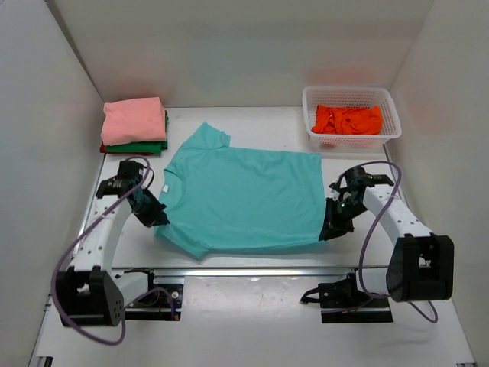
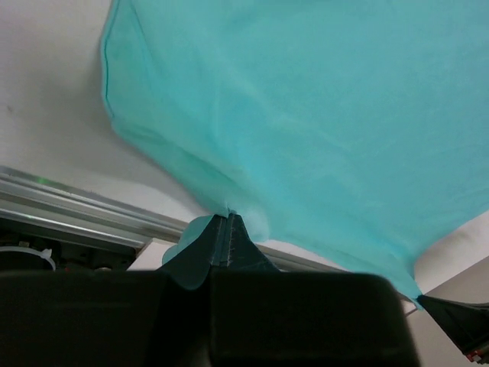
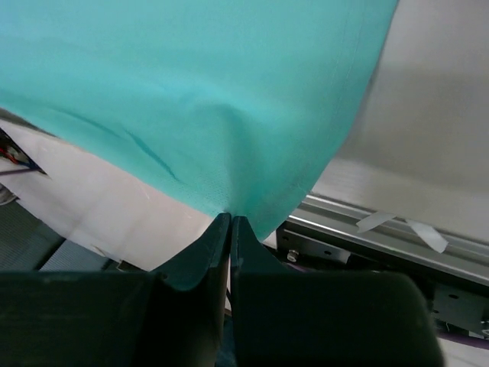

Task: Fold and stack the t-shirts
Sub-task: Fold the flattened tshirt in 1/3 of the way

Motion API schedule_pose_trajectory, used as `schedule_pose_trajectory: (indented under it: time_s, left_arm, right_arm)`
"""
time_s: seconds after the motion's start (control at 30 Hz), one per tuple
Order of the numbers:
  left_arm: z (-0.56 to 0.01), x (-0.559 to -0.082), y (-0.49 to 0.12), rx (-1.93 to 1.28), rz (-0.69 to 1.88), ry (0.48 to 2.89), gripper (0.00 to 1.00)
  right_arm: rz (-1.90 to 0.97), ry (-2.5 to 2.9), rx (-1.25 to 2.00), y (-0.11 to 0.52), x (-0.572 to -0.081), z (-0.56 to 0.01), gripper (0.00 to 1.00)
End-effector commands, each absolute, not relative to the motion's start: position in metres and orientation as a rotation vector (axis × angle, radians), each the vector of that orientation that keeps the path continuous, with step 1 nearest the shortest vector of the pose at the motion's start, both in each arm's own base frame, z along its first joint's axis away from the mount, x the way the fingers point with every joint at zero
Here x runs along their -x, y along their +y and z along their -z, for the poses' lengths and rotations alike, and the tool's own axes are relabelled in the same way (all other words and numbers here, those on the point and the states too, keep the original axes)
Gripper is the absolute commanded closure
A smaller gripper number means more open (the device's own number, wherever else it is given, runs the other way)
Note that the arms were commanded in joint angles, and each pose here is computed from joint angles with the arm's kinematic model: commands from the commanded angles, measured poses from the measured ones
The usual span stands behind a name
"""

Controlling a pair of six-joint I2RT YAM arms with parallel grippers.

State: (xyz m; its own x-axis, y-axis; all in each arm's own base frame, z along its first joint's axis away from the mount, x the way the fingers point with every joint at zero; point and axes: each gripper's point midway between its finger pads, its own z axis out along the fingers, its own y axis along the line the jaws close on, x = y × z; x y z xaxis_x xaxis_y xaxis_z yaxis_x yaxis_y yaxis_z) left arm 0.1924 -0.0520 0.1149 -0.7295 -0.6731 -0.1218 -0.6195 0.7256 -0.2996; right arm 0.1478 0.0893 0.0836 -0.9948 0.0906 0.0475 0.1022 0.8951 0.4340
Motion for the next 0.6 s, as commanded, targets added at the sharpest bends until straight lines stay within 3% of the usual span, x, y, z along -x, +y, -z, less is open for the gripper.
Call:
schedule_pose_trajectory:
  time_s: [0.0,0.27,0.57]
  left_arm:
    - [-0.128,-0.238,-0.041,0.987,0.359,2.620,1.00]
    - [-0.123,-0.308,-0.037,0.956,0.337,2.657,1.00]
    - [-0.100,-0.350,-0.031,0.957,0.296,2.708,1.00]
  right_arm:
    - [0.694,-3.127,0.140,0.083,-0.184,-0.093,1.00]
    - [0.689,-3.148,0.240,0.071,-0.243,-0.085,1.00]
    - [0.631,-3.140,0.261,0.060,-0.290,-0.068,1.00]
